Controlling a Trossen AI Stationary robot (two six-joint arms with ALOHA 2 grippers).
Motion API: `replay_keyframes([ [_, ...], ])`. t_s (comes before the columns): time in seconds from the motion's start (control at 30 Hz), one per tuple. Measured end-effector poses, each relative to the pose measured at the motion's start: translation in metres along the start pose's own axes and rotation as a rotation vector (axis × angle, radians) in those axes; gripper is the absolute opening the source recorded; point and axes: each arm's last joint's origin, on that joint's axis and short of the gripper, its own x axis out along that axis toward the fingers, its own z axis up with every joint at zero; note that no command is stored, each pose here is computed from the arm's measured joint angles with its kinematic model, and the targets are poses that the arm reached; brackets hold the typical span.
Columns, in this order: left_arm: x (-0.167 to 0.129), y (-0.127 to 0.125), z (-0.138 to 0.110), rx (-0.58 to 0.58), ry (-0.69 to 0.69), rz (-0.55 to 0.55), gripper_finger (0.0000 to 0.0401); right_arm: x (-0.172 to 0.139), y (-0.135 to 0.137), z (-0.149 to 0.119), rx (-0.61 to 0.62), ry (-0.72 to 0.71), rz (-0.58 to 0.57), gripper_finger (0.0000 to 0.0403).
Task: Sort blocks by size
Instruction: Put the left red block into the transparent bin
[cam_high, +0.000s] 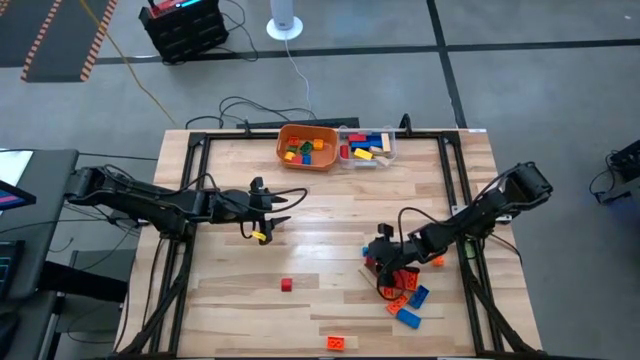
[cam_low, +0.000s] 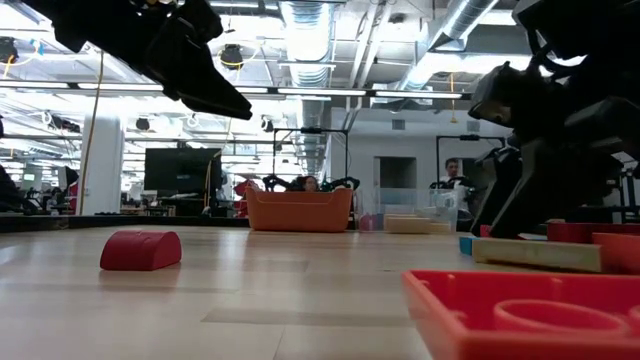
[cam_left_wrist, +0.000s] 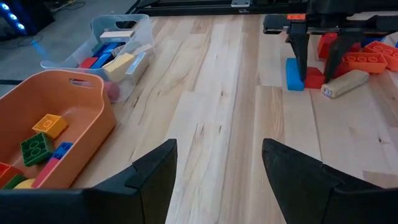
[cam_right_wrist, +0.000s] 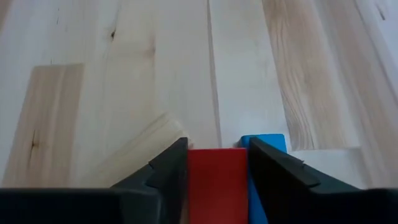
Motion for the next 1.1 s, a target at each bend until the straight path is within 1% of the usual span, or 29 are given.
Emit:
replay_keyframes([
  [0.1,0.0,0.0,-0.001,0.003,0.008,0.0,0.0231,0.0,-0.003,0.001,-0.024,-0.001,-0.01,0.0166],
  [0.17,0.0,0.0,-0.002,0.006,0.018,0.0,0.0231,-0.002,-0.006,0.003,-0.028,-0.004,-0.016,0.0157],
  [0.27,0.0,0.0,-0.002,0.006,0.019,0.0,0.0231,-0.006,-0.011,0.007,-0.045,-0.011,-0.025,0.0157],
  [0.37,0.0,0.0,-0.002,0.006,0.019,0.0,0.0231,-0.013,-0.017,0.017,-0.063,-0.03,-0.038,0.0171],
  [0.53,0.0,0.0,-0.002,0.007,0.017,0.004,0.0231,-0.031,-0.031,0.038,-0.085,-0.13,-0.122,0.0169],
  [0.63,0.004,-0.001,-0.002,0.015,0.013,0.015,0.0231,-0.04,-0.046,0.051,-0.087,-0.202,-0.204,0.0164],
  [0.7,0.007,-0.002,-0.003,0.017,0.01,0.016,0.0231,-0.043,-0.061,0.058,-0.081,-0.238,-0.281,0.0164],
  [0.8,0.014,-0.004,-0.006,0.026,0.022,0.017,0.0231,-0.044,-0.09,0.069,-0.064,-0.301,-0.418,0.017],
  [0.93,0.022,-0.007,-0.009,0.026,0.021,0.017,0.0231,-0.043,-0.142,0.083,0.02,-0.407,-0.585,0.0173],
  [1.03,0.025,-0.008,-0.011,0.027,0.027,0.017,0.0231,-0.042,-0.182,0.083,0.074,-0.418,-0.671,0.0171],
  [1.1,0.025,-0.008,-0.011,0.028,0.027,0.017,0.0231,-0.046,-0.208,0.084,0.127,-0.405,-0.698,0.0169],
])
